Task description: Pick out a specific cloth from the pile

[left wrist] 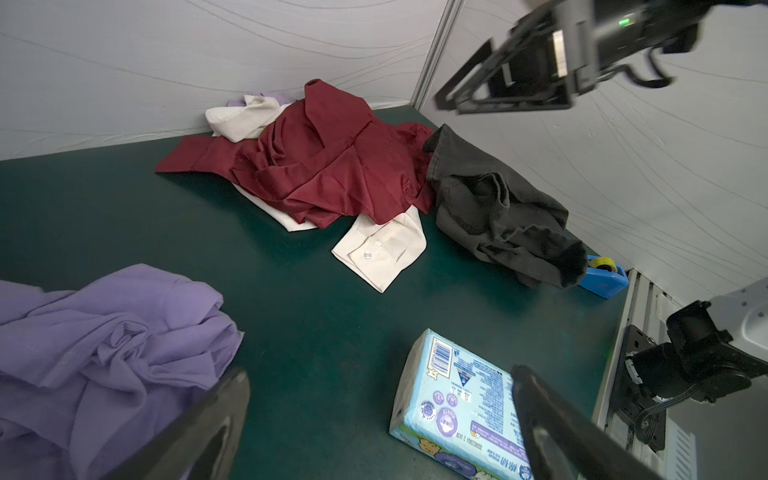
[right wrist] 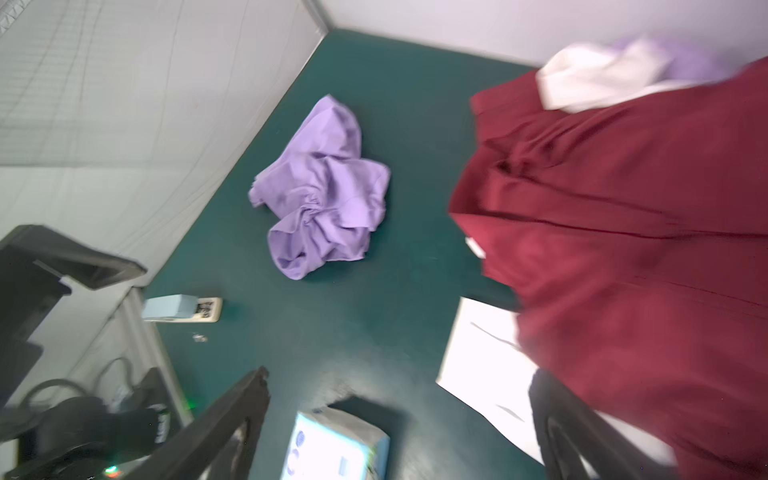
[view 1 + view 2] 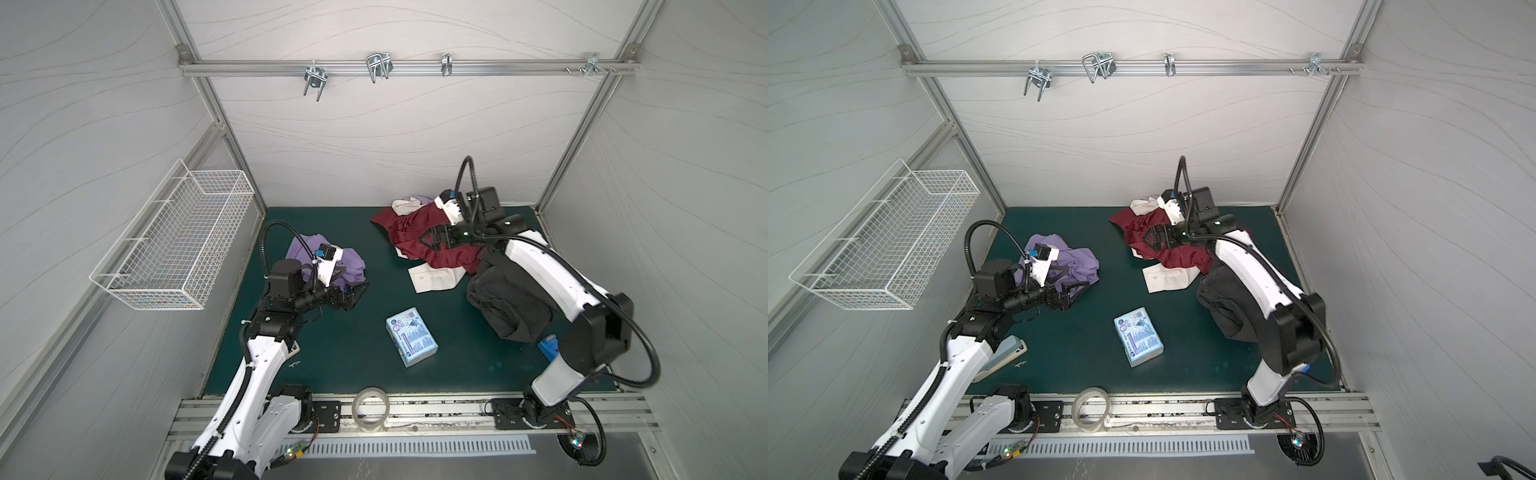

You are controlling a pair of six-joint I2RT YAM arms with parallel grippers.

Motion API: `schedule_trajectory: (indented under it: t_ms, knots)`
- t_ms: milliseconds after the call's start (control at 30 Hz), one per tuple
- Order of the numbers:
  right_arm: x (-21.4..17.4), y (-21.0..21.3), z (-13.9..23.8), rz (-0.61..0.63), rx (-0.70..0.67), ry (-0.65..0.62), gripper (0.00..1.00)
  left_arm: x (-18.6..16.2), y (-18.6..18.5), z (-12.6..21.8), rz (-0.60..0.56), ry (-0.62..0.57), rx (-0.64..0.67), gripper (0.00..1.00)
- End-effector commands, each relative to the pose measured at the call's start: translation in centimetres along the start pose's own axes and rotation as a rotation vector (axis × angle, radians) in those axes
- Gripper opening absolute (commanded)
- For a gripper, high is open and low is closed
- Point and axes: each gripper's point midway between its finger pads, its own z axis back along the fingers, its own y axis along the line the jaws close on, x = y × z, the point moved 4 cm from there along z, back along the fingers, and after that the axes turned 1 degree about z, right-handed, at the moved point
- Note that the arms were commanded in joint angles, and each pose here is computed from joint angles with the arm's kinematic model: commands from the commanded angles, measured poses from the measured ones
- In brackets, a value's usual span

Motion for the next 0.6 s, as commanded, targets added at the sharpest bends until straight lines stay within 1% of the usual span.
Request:
schedule_trajectory:
  t_ms: [0,67,133,233,300,367,433,500,567]
  knots:
    - [-3.1,-4.4,2.3,0.023,-0.271,0.056,0.99,1.8,1.1,-0.2,-0.019,-0.038,0.076,0.99]
    - [-4.2,-7.0,4.3,-0.041,-0.367,0.005,0.99,2.1,2.9,-0.4,0.019,-0.051,0.184,0.99]
    - [-5.4,-9.7,6.4,-0.1,-0.473,-0.069,0.99,2.5,5.3,-0.3,0.067,-0.083,0.343,0.99]
    - [-7.5,-14.1,9.4,-0.136,-0.742,-0.176,0.99,1.8,9.0,0.1,0.114,-0.097,0.581,0.99]
    - [-9.3,-16.3,10.6,-0.155,-0.864,-0.214,0.99,0.6,11.3,0.7,0.125,-0.092,0.745,0.99]
    - [-10.6,-17.9,11.0,-0.214,-0.913,-0.246,0.99,-0.3,13.3,1.5,0.131,-0.095,0.896,0.99]
    - [-11.7,-19.1,10.5,-0.253,-0.908,-0.257,0.99,-1.2,14.8,1.9,0.124,-0.107,1.005,0.99]
    - [-13.1,-20.2,9.4,-0.266,-0.914,-0.246,0.99,-2.3,15.9,2.1,0.116,-0.145,1.078,0.99]
    - [-14.4,-21.1,8.1,-0.264,-0.918,-0.232,0.99,-3.4,16.6,1.9,0.1,-0.185,1.102,0.99]
